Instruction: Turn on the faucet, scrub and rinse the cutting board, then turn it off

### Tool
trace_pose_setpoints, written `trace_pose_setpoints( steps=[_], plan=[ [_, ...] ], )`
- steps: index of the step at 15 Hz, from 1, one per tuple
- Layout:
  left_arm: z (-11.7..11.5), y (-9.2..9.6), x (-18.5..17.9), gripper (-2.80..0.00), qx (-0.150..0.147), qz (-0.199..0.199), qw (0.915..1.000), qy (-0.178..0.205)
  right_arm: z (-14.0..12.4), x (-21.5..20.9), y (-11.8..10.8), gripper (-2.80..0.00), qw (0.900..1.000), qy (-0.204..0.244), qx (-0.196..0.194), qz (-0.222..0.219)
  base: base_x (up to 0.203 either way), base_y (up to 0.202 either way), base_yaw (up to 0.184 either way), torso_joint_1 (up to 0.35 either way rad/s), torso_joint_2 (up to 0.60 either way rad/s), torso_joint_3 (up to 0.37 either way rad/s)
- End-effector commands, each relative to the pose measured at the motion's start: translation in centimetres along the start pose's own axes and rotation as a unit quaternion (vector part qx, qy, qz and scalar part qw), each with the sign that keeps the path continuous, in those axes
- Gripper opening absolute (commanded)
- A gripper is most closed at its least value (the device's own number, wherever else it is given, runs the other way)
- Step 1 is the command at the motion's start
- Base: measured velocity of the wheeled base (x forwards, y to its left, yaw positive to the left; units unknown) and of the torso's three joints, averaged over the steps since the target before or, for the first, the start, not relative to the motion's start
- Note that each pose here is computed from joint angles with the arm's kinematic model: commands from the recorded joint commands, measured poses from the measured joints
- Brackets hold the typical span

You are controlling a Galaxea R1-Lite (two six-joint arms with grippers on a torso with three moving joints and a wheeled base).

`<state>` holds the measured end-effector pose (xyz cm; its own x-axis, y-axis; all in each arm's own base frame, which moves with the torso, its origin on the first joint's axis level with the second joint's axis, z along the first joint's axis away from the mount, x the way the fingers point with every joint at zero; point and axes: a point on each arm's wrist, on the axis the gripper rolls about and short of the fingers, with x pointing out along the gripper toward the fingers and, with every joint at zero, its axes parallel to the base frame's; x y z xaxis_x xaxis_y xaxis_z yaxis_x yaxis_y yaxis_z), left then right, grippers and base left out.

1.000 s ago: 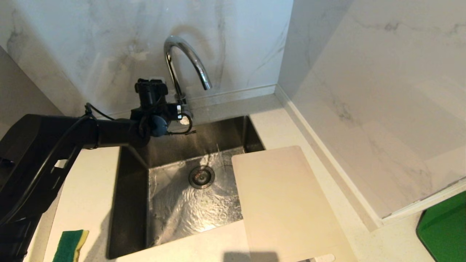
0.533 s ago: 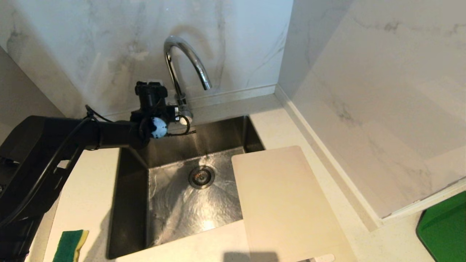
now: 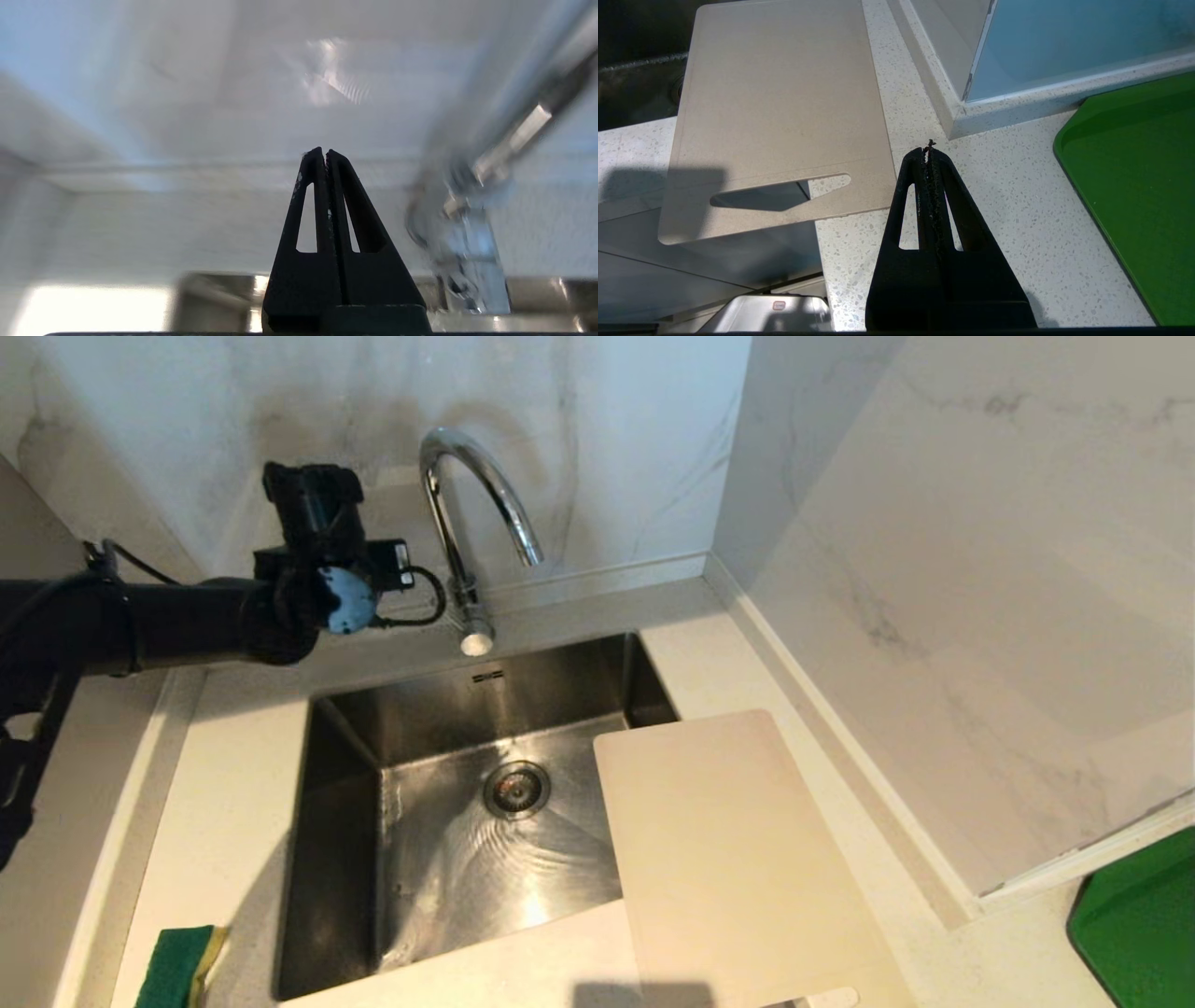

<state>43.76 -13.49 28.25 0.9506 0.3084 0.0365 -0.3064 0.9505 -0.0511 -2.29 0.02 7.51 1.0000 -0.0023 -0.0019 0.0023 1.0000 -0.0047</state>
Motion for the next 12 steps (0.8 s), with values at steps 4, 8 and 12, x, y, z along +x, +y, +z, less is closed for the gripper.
trace_pose_setpoints(
  steps=[4, 8, 12],
  plan=[
    [10.1, 5.8, -6.7, -2.80, -0.043, 0.002, 0.9986, -0.032, 0.0, 0.0, 0.0, -2.80, 1.000, 0.000, 0.000, 0.000, 0.000, 0.000, 0.000, 0.000, 0.00, 0.000],
    [11.9, 9.4, -13.7, -2.80, -0.042, -0.033, 0.9983, 0.024, 0.0, 0.0, 0.0, -2.80, 1.000, 0.000, 0.000, 0.000, 0.000, 0.000, 0.000, 0.000, 0.00, 0.000],
    [11.7, 13.5, -20.3, -2.80, -0.040, -0.075, 0.9951, 0.050, 0.0, 0.0, 0.0, -2.80, 1.000, 0.001, 0.000, 0.000, 0.000, 0.000, 0.000, 0.000, 0.00, 0.000]
  ],
)
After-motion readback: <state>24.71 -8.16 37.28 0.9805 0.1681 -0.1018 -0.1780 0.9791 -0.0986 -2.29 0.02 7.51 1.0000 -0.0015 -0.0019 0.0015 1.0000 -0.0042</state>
